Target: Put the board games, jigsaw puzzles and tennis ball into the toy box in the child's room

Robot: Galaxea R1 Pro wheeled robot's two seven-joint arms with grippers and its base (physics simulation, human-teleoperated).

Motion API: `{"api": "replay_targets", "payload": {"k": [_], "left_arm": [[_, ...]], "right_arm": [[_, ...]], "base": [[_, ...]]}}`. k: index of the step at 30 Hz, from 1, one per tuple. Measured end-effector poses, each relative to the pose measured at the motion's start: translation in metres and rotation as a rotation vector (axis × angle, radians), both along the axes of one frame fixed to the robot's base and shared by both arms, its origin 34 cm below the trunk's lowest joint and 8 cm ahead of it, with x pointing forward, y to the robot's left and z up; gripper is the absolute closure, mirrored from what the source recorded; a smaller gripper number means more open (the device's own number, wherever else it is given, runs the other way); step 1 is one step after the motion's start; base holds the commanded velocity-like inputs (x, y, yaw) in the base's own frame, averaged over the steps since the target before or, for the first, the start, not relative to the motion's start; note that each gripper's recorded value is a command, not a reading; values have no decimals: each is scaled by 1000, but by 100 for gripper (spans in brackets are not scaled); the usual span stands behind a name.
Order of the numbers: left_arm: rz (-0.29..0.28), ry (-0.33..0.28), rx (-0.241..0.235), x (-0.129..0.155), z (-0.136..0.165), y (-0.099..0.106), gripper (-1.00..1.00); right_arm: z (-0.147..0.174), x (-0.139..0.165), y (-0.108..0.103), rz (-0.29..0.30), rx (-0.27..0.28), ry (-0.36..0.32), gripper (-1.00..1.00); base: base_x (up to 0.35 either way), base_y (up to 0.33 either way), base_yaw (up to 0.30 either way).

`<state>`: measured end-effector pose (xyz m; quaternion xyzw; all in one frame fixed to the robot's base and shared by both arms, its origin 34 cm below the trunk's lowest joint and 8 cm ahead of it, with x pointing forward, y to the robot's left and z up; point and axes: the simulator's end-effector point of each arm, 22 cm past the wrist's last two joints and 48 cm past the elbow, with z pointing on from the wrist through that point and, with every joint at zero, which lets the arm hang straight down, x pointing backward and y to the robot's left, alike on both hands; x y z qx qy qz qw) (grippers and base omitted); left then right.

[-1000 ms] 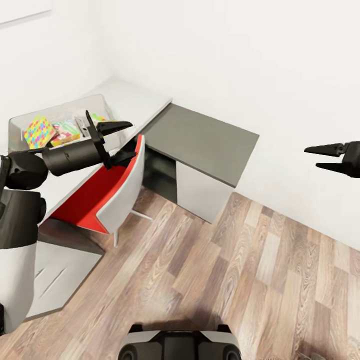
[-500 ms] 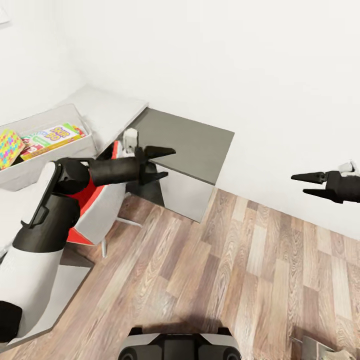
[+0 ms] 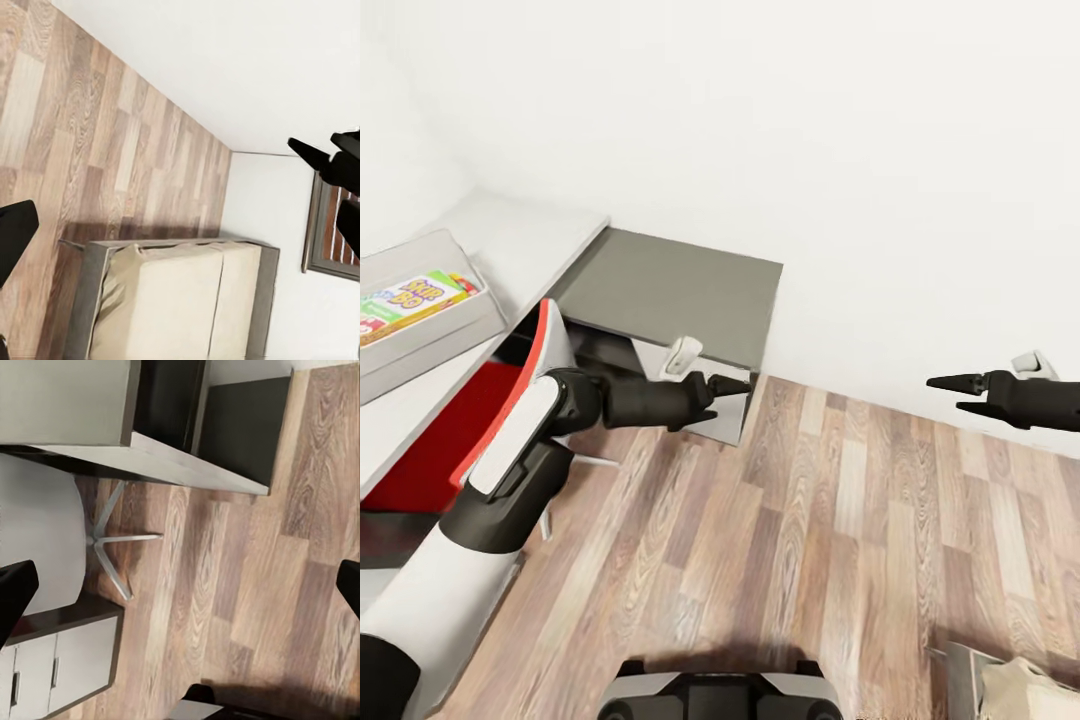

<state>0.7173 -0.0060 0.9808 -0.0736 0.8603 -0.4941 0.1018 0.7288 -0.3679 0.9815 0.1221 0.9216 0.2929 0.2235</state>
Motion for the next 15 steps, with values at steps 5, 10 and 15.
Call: {"api": "replay_targets", "payload": {"k": [5, 10, 15], "left_arm": [[20, 34, 10, -11, -15, 6, -100], [42, 70, 27, -21, -31, 17, -100], [108, 104, 50, -21, -48, 49, -100]], "right_arm": [[-12, -5, 14, 2, 24, 11, -100], [-18, -8, 19, 2, 19, 15, -100], [-24, -9, 16, 1, -18, 14, -100]], "base": [[0, 0, -246], [-66, 0, -246], [-225, 0, -246]]}}
